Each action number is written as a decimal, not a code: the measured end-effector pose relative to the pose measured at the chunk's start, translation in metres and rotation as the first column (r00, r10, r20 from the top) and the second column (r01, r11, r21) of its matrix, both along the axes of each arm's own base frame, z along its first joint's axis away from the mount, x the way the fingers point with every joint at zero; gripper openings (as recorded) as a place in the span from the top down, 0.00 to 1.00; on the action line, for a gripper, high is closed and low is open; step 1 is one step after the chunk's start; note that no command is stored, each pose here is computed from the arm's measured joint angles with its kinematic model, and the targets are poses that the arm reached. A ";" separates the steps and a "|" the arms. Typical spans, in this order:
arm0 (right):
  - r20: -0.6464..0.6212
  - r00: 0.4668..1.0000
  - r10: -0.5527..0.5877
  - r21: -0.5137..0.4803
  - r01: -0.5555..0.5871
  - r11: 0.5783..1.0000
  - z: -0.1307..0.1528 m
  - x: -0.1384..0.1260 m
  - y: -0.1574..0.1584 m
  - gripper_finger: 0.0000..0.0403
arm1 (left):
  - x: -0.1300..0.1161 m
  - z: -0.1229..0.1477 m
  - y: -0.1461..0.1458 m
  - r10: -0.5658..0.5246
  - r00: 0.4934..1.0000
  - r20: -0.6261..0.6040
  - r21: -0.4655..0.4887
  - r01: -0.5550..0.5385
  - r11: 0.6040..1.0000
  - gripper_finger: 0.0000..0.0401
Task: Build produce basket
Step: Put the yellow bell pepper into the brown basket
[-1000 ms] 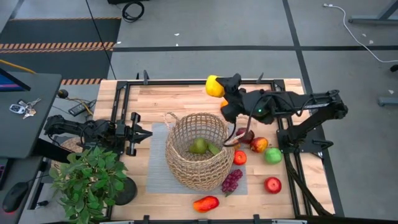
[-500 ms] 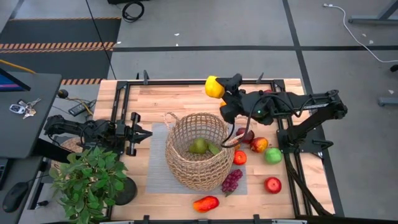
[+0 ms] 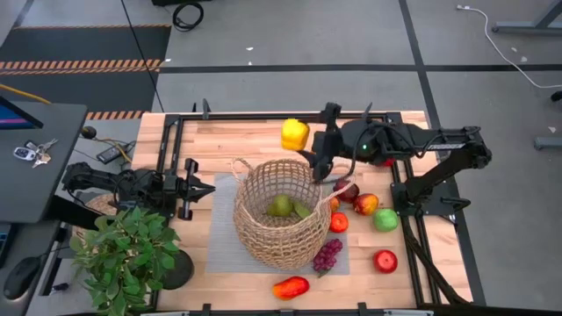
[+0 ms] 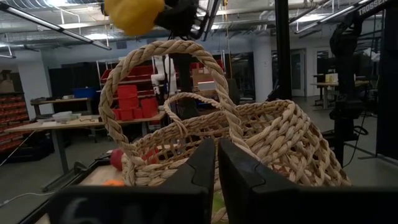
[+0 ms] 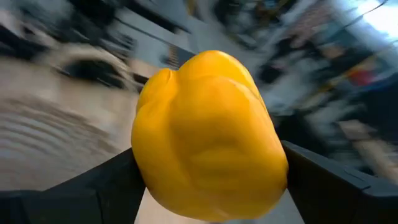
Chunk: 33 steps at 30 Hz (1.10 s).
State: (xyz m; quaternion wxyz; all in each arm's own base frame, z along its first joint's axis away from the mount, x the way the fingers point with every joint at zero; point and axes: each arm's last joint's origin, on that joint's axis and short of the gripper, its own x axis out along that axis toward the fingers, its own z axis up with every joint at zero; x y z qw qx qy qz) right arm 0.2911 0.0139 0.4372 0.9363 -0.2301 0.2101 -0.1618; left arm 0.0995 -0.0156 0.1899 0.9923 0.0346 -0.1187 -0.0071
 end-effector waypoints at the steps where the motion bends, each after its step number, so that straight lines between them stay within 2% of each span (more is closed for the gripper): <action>1: 0.013 1.000 0.025 0.070 -0.026 0.997 -0.001 0.000 -0.003 0.14 | 0.000 0.000 0.000 0.000 1.000 0.000 0.000 0.000 1.000 0.94; 3: 0.027 0.997 0.072 0.204 -0.076 0.976 -0.003 0.001 -0.010 0.14 | 0.000 0.000 0.000 0.000 1.000 0.000 0.000 0.000 1.000 0.93; 6: 0.039 0.992 0.121 0.383 -0.127 0.915 -0.014 0.004 -0.021 0.14 | 0.000 0.000 0.000 0.000 1.000 0.000 0.000 0.000 1.000 0.92; 10: 0.013 0.983 0.185 0.528 -0.163 0.833 -0.035 0.008 -0.030 0.14 | 0.000 0.000 0.000 0.000 1.000 0.000 0.000 0.000 1.000 0.91; 12: -0.001 0.985 0.170 0.543 -0.143 0.828 -0.045 0.010 -0.033 0.14 | 0.000 0.000 0.000 0.000 1.000 0.000 0.000 0.000 1.000 0.91; 17: -0.014 0.996 0.090 0.516 -0.070 0.854 -0.065 0.015 -0.041 0.14 | 0.000 0.000 0.000 0.000 1.000 0.000 0.000 0.000 1.000 0.93; 19: -0.023 0.997 0.073 0.521 -0.050 0.852 -0.071 0.015 -0.043 0.14 | 0.000 0.000 0.000 0.000 1.000 0.000 0.000 0.000 1.000 0.93; 22: -0.036 0.998 0.058 0.576 -0.027 0.817 -0.081 0.016 -0.044 0.14 | 0.000 0.000 0.000 0.000 1.000 0.000 0.000 0.000 1.000 0.92; 29: 0.054 0.972 0.228 0.651 -0.207 0.730 -0.086 0.033 -0.039 0.14 | 0.000 0.000 0.000 0.000 1.000 0.000 0.000 0.000 1.000 0.91; 33: -0.006 0.950 0.313 0.699 -0.220 0.681 -0.110 0.050 -0.037 0.14 | 0.000 0.000 0.000 0.000 1.000 0.000 0.000 0.000 1.000 0.93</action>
